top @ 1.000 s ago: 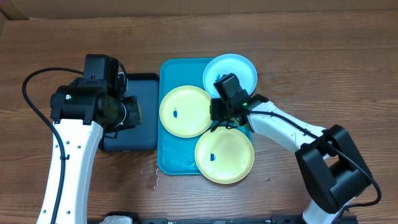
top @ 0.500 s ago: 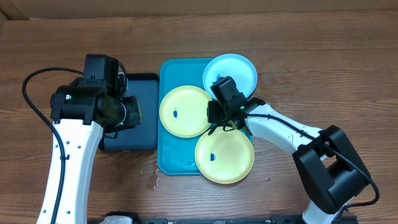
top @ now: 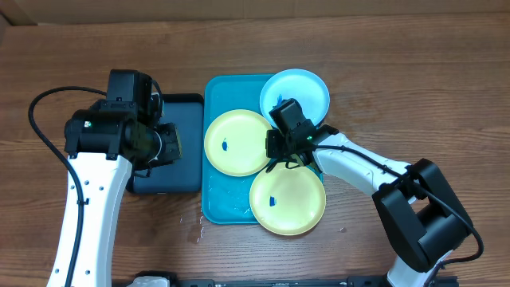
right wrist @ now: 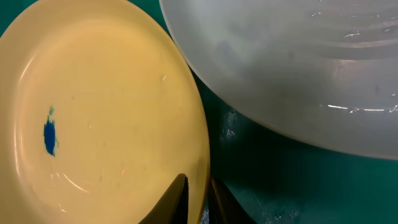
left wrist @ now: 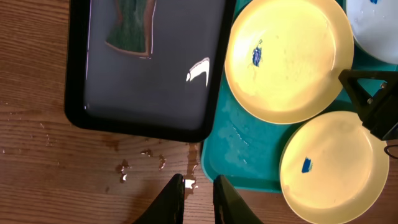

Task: Clean dirty plates on tray and stack at the side
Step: 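Close the right gripper on the yellow plate rim to hold it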

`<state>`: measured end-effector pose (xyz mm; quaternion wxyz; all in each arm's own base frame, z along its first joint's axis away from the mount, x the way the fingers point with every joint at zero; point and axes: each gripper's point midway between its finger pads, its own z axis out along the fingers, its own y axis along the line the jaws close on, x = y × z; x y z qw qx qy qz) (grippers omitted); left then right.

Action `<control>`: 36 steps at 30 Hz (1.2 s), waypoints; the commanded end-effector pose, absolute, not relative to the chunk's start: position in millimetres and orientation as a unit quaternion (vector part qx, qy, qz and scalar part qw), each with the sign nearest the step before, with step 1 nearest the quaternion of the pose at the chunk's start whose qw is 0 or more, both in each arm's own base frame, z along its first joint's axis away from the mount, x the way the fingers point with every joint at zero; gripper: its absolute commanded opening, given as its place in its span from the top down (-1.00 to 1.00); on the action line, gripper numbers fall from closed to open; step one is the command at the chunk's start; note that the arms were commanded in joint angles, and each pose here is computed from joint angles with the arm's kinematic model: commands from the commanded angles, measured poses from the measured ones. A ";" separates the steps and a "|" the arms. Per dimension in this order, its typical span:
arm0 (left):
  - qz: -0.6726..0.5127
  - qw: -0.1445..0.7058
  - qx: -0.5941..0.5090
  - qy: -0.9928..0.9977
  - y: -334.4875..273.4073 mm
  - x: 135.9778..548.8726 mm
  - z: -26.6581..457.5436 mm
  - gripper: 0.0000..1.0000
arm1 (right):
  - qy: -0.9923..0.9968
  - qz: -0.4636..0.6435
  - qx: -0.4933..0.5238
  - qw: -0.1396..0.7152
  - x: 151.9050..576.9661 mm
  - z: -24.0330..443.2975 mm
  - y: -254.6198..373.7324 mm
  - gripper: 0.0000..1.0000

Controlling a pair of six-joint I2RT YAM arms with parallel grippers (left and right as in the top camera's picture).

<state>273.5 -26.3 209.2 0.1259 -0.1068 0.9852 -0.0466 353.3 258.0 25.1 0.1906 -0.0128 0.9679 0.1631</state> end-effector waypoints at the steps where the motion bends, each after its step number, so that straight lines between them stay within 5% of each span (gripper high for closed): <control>1: -0.039 0.128 -0.102 0.986 -23.9 274.3 209.3 0.63 | 0.969 0.155 -0.010 0.189 352.9 17.9 256.3 0.71; 16: -0.029 0.129 -0.103 0.986 -20.7 274.9 208.8 0.62 | 0.970 0.155 -0.008 0.188 352.7 16.9 256.1 0.89; 24: -0.030 0.131 -0.103 0.986 -20.7 275.9 209.0 0.62 | 0.970 0.154 -0.008 0.187 352.6 15.2 256.0 0.65; 36: -0.021 0.134 -0.105 0.985 -17.7 276.8 209.2 0.62 | 0.971 0.154 0.003 0.182 352.4 10.1 256.0 0.88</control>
